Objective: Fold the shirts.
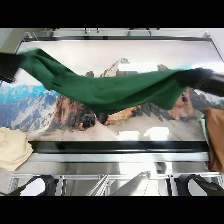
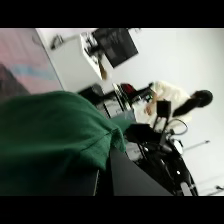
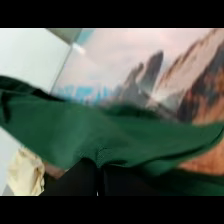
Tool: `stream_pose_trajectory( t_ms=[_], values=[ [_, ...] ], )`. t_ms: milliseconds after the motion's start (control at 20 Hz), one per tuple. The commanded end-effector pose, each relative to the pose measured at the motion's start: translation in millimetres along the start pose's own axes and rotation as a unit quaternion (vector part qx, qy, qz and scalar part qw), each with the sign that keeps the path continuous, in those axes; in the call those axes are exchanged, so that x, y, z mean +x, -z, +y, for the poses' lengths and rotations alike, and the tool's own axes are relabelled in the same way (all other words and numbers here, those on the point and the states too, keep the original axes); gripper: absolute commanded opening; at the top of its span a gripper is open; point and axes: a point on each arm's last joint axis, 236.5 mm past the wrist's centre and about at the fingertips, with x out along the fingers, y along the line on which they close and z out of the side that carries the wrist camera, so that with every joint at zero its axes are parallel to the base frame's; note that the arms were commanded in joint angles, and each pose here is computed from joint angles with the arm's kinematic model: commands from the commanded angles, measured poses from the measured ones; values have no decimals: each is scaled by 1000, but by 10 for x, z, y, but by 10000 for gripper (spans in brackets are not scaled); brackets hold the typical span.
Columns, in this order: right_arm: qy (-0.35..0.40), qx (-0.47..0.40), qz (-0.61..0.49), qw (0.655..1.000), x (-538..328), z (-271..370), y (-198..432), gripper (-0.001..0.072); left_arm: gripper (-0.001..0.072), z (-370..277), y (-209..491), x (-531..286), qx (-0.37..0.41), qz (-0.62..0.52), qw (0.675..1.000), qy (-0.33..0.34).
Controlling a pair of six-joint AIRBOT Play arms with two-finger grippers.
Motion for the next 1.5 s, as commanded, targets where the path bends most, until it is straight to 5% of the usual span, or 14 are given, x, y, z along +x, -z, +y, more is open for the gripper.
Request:
stream_pose_trajectory(
  t_ms=[0, 50, 150, 200, 450, 600, 950, 1300, 1400, 1450],
  values=[
    [22, 56, 55, 997, 451, -564, 403, 19, 22, 863, 410, 288, -85, 79, 993, -22],
    [28, 75, 63, 995, 507, -707, 450, 49, 56, 996, 478, 315, -110, 94, 989, -14],
    [39, 90, 66, 993, 512, -945, 468, 534, 619, 1203, 504, 287, -146, 99, 984, 2],
    [49, 93, 60, 993, 464, -1075, 439, 652, 715, 1321, 468, 251, -160, 95, 983, -1],
    [163, 140, 51, 975, -137, -1886, 435, 652, 714, 1733, 200, -108, -182, 64, 981, -16],
    [215, 174, 80, 958, -325, -2234, 654, 651, 714, 2101, 335, -301, -193, 95, 973, -85],
    [157, 243, 123, 949, 376, -2535, 1069, 650, 713, 2572, 955, 46, -277, 167, 940, -110],
    [107, 196, 149, 963, 1124, -2526, 779, 627, 706, 2674, 1148, 610, -266, 257, 924, -94],
    [86, 186, 163, 965, 1209, -2436, 728, 402, 562, 2669, 1245, 626, -273, 304, 907, -100],
    [74, 184, 171, 965, 1218, -2372, 726, 303, 401, 2661, 1308, 619, -273, 327, 898, -105]
  ],
)
